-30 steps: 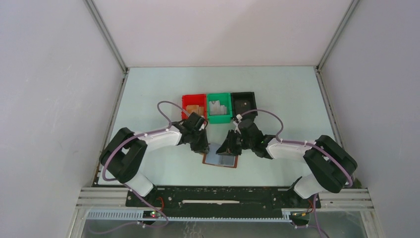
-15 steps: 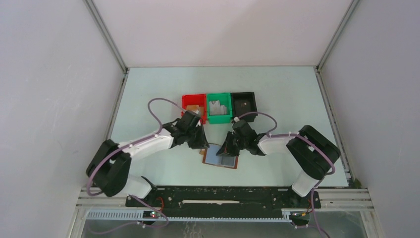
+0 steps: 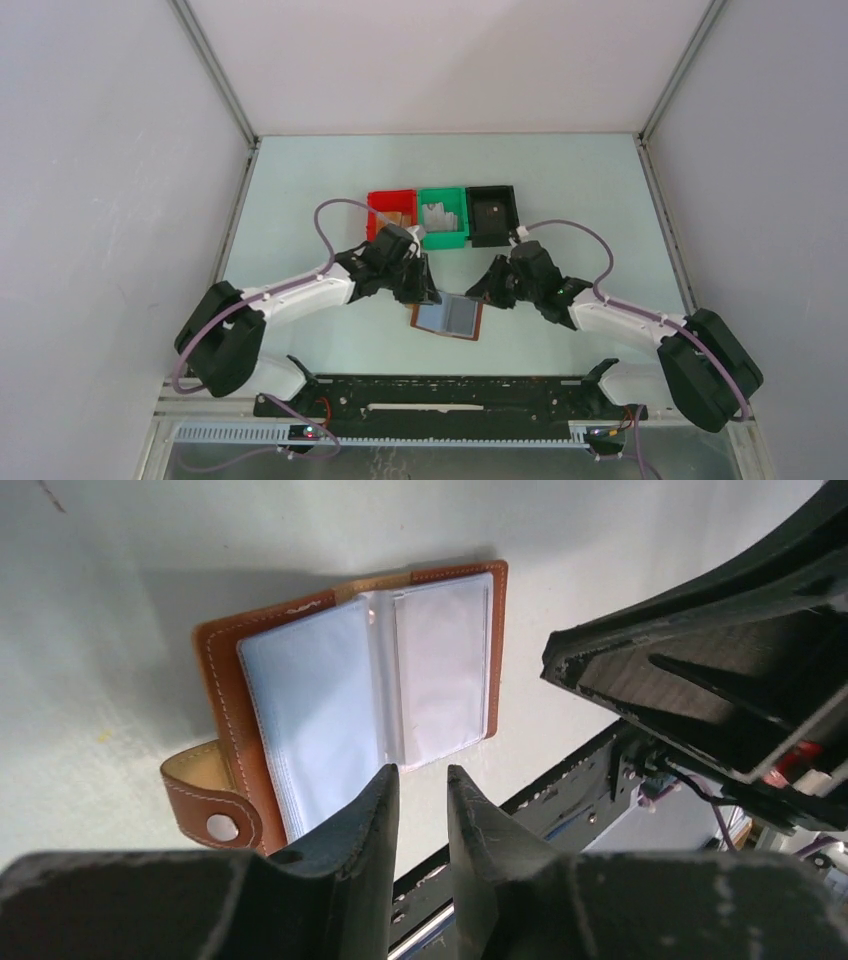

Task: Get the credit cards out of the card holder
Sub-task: Remove the credit card from the card holder.

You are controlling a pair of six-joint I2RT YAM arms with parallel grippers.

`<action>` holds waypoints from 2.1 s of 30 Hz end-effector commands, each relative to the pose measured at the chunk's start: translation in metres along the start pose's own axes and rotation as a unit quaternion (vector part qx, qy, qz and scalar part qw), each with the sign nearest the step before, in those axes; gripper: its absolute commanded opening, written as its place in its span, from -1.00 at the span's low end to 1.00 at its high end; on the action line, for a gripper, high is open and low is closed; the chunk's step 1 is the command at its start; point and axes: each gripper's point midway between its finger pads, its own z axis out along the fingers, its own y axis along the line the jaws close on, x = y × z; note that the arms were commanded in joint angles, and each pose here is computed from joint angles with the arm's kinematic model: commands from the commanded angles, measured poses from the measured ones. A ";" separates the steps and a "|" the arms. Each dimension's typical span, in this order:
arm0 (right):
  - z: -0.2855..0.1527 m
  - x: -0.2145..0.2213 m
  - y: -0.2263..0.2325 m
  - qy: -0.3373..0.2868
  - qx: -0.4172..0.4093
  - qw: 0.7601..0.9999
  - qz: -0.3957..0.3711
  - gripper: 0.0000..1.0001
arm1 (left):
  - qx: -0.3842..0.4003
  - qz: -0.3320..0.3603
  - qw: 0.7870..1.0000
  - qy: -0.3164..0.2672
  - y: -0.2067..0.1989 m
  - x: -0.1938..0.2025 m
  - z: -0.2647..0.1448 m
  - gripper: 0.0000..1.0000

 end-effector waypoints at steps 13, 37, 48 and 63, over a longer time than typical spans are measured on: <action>-0.001 0.022 -0.040 0.017 0.032 0.999 0.035 -0.34 | -0.093 0.005 0.995 0.036 0.048 0.009 0.037 -0.45; 0.018 0.037 -0.044 0.046 0.033 0.998 0.032 -0.35 | -0.086 -0.003 0.995 0.050 0.054 0.018 0.046 -0.47; 0.030 0.046 -0.027 0.063 -0.001 0.997 0.036 -0.36 | -0.084 -0.002 0.995 0.051 0.054 0.021 0.045 -0.47; 0.038 0.038 0.021 0.070 -0.081 0.994 0.038 -0.36 | -0.079 0.000 0.996 0.049 0.052 0.020 0.043 -0.47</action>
